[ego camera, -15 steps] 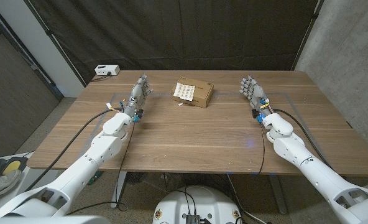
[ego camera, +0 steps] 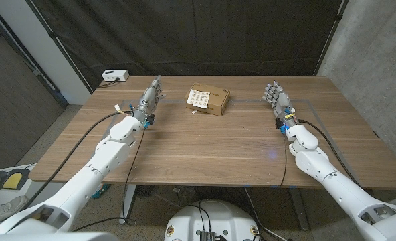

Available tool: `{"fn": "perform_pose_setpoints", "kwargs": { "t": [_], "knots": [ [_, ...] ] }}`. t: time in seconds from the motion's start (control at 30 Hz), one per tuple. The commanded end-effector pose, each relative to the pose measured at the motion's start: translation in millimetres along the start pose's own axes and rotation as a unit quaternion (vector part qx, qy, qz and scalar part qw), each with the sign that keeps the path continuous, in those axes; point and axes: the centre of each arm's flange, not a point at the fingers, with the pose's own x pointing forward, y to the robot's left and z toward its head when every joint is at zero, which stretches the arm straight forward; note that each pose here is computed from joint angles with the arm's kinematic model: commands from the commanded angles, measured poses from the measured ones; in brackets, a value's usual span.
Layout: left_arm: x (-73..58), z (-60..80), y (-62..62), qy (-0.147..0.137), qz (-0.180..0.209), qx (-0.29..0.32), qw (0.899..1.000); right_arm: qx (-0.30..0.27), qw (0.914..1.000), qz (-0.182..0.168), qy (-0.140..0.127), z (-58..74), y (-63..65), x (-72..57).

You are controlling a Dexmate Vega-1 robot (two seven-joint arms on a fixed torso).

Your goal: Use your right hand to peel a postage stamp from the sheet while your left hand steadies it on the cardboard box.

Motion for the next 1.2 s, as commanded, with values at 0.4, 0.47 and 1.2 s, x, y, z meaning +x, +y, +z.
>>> {"fn": "perform_pose_setpoints", "kwargs": {
  "t": [0.4,0.47,1.2],
  "knots": [
    [3.7,20.7,-22.8,0.132,-0.009,0.032,0.991,-0.001,0.9997,0.003,-0.025,14.4,-31.9,-0.8],
    [3.4,21.1,-24.3,0.140,-0.011,0.032,0.990,0.000,0.9997,0.001,-0.026,14.5,-34.1,-1.8],
    [5.3,18.6,-42.9,0.229,-0.011,-0.025,0.973,0.002,0.9994,-0.003,-0.035,16.0,-54.0,-13.3]
  ]
}}
